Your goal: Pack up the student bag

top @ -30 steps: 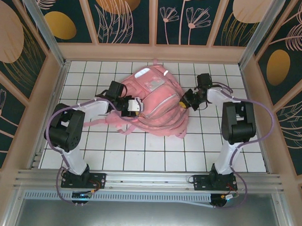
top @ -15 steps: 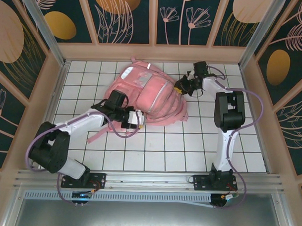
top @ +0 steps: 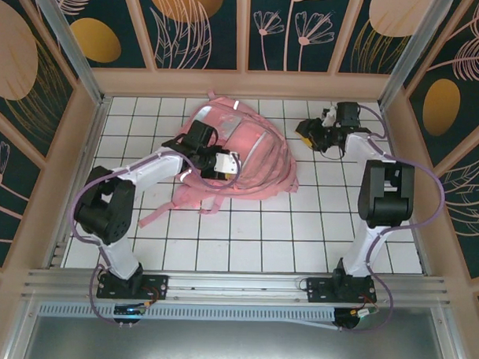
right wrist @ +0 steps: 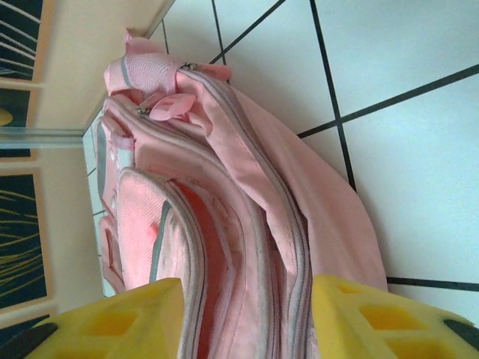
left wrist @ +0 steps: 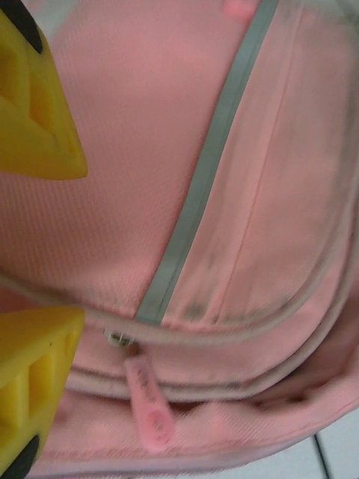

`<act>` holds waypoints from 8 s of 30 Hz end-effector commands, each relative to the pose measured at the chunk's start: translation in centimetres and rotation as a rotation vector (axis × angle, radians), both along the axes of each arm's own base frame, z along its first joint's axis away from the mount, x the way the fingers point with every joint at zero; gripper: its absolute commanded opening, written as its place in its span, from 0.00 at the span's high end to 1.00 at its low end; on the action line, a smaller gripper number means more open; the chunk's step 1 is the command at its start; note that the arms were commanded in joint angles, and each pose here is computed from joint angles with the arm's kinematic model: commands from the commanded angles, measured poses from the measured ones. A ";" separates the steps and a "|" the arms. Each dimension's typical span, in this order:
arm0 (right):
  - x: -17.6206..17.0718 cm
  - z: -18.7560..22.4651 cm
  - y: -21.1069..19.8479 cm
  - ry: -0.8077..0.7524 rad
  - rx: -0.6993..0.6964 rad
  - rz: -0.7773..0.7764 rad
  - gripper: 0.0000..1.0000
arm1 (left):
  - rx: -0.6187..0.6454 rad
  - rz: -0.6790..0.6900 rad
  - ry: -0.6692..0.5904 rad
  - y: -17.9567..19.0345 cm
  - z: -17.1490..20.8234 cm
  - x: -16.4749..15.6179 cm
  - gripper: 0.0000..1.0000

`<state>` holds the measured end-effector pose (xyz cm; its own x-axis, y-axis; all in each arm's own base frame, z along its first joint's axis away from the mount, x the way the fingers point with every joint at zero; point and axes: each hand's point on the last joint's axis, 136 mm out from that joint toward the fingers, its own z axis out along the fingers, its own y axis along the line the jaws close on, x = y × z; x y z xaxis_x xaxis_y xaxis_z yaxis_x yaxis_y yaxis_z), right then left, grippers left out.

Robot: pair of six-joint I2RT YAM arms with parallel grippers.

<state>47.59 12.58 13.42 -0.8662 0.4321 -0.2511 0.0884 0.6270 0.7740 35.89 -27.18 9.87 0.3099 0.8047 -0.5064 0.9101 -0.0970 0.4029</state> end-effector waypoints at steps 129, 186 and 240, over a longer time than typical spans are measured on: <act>-8.3 -1.7 8.6 -0.888 -0.732 0.145 1.00 | -0.136 0.059 0.029 1.9 -0.1 -1.7 1.00; -6.7 -5.1 0.8 -0.615 -0.742 -0.125 1.00 | -0.380 0.019 0.248 0.8 4.4 -3.1 1.00; -2.8 -3.9 9.3 -0.769 -0.674 0.184 1.00 | -0.301 -0.168 0.056 1.1 2.8 -8.0 1.00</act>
<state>38.05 29.80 10.57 -0.3270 -0.2063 -0.9222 -0.7433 0.6588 0.1162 33.87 -25.42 12.22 0.3170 0.6810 -0.6601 0.8854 0.0369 0.4633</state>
